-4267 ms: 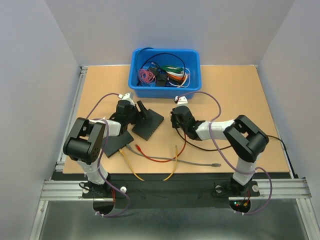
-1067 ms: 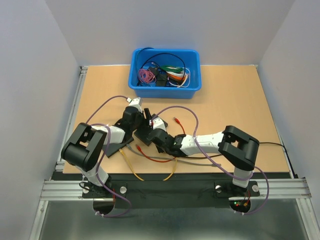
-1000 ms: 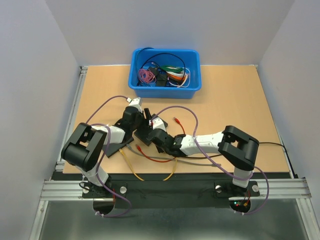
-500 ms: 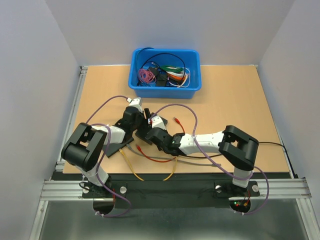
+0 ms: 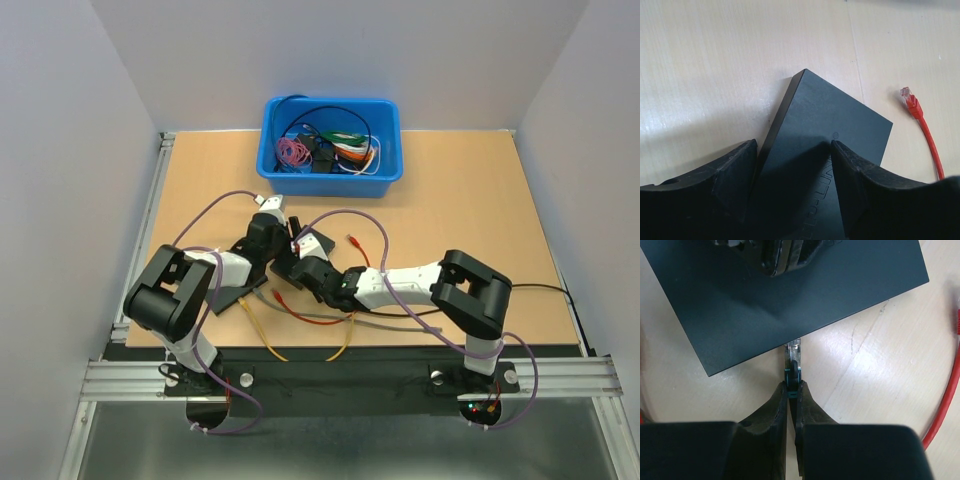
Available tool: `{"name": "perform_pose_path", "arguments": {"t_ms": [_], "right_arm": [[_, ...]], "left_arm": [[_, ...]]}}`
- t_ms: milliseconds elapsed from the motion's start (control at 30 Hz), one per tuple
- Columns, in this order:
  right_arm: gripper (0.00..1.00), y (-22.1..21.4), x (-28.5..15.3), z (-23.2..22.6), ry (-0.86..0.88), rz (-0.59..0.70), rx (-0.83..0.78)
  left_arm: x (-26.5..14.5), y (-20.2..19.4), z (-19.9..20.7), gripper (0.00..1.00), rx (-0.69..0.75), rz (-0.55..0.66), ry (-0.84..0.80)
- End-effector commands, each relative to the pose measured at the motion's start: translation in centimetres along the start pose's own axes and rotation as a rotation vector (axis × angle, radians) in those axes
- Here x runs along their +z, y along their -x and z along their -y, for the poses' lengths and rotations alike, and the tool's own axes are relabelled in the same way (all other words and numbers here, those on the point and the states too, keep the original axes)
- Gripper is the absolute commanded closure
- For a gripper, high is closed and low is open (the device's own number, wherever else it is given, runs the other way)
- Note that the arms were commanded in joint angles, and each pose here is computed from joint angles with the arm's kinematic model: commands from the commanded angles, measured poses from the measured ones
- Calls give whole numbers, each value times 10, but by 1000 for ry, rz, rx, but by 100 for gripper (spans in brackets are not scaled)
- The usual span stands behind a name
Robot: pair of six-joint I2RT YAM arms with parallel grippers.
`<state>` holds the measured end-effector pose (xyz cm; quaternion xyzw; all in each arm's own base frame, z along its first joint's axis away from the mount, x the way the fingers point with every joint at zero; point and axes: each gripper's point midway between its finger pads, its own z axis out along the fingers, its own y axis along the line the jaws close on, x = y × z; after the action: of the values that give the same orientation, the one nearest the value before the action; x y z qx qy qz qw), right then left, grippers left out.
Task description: Insert the plug into the switch port
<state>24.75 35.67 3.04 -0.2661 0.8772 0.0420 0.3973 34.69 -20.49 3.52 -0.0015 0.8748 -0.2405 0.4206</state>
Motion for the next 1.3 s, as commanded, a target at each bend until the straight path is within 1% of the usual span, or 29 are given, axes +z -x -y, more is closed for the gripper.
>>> {"name": "perform_pose_path", "arguments": {"t_ms": [0, 333, 600, 833, 1267], "right_arm": [[100, 48, -10, -24, 107, 160, 48], [100, 73, -31, -26, 169, 257, 11], [100, 68, -16, -26, 137, 250, 6], [100, 73, -11, -23, 109, 268, 35], [99, 103, -9, -21, 93, 323, -16]], "left_arm": [[1, -26, 13, 30, 10, -98, -36], [1, -29, 18, 30, 26, -103, -46], [0, -39, 19, 31, 8, -128, -49], [-3, -60, 13, 31, -10, -163, -30], [-10, -109, 14, 33, -16, -235, -16]]}}
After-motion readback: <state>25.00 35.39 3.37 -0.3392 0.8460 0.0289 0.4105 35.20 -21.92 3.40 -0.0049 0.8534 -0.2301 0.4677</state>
